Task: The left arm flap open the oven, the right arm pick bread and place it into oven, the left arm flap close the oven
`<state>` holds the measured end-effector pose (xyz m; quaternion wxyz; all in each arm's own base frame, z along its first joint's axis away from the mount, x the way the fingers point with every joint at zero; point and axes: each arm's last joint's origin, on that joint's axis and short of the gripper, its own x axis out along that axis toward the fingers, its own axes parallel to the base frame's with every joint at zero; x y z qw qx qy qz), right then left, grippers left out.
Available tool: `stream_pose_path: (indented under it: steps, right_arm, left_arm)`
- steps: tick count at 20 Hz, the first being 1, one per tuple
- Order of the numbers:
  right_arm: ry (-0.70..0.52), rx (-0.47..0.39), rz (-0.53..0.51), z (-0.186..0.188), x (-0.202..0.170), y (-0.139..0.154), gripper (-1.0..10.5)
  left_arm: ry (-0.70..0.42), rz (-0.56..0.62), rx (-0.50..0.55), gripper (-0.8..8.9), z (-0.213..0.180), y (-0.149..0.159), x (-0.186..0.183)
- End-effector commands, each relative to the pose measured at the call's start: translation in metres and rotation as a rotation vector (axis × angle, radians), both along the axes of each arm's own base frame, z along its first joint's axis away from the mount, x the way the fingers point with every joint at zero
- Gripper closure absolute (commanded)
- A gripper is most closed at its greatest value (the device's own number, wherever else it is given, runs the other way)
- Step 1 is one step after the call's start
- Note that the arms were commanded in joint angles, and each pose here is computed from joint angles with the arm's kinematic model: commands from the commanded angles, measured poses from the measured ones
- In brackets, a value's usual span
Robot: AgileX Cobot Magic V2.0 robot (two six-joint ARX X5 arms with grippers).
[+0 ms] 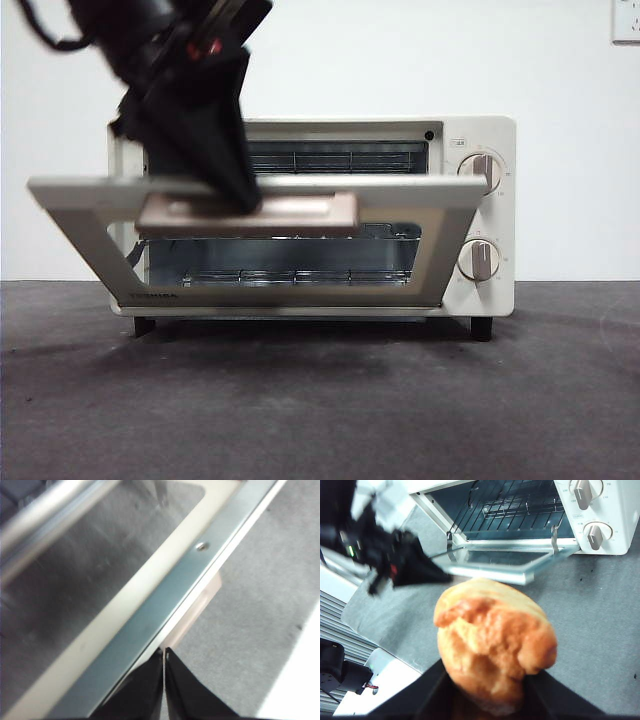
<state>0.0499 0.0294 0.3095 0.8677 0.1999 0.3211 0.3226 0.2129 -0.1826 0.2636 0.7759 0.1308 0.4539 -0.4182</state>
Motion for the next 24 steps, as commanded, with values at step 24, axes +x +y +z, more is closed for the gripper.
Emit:
stream_pose_path:
  steps: [24]
  right_arm:
    - [0.037,0.064,0.062,0.009,0.04,0.017,8.0]
  left_arm:
    - [-0.131,0.186,-0.316,8.02,0.0,0.057,-0.102]
